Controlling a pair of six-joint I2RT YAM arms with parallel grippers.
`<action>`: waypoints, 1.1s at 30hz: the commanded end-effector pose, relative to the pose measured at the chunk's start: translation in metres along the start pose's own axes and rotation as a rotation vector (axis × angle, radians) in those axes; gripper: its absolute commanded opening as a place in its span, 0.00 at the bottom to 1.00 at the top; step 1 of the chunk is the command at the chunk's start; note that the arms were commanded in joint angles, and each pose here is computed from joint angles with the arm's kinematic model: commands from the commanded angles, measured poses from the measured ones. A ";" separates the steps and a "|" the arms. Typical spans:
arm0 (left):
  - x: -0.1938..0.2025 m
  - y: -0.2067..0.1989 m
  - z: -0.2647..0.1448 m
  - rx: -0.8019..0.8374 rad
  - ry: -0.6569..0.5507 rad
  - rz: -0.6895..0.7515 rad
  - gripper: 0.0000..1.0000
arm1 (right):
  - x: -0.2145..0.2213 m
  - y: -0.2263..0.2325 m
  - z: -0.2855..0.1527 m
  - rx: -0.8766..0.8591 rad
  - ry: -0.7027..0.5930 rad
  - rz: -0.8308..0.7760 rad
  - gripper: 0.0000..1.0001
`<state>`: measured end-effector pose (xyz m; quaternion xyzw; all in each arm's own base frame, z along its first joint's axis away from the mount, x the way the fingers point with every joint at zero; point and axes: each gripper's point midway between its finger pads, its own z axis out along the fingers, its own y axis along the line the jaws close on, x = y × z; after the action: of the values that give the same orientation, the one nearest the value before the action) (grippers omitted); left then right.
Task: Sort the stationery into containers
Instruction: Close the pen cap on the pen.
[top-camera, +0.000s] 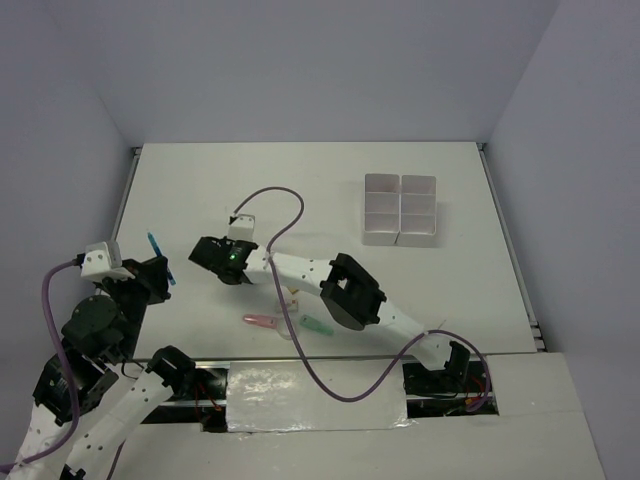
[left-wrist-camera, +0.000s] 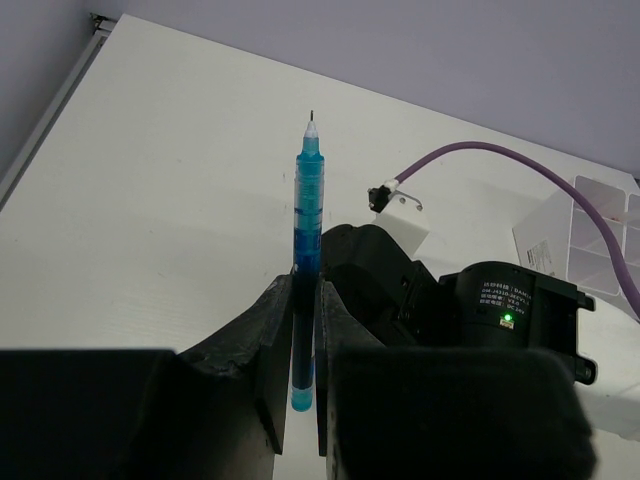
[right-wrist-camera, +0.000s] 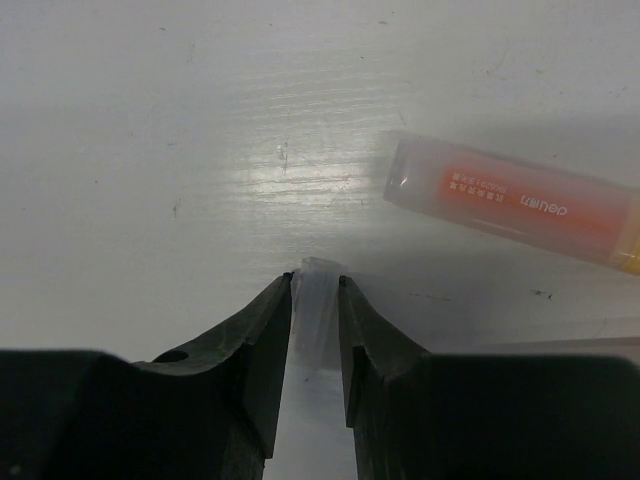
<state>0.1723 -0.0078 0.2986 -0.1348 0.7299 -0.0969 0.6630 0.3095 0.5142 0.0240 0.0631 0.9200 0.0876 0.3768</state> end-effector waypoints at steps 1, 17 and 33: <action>-0.011 -0.003 0.000 0.015 -0.047 -0.012 0.00 | 0.031 -0.031 0.013 0.066 0.100 -0.115 0.33; -0.010 -0.001 0.002 -0.007 -0.041 -0.007 0.00 | 0.050 -0.043 0.002 -0.056 0.187 -0.407 0.43; -0.009 0.000 0.005 -0.023 -0.033 0.003 0.00 | 0.059 -0.049 0.018 -0.089 0.293 -0.431 0.36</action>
<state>0.1731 -0.0048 0.2983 -0.1407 0.7293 -0.0890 0.6636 0.3014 0.5090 0.0214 -0.1327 0.9258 0.1046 0.3381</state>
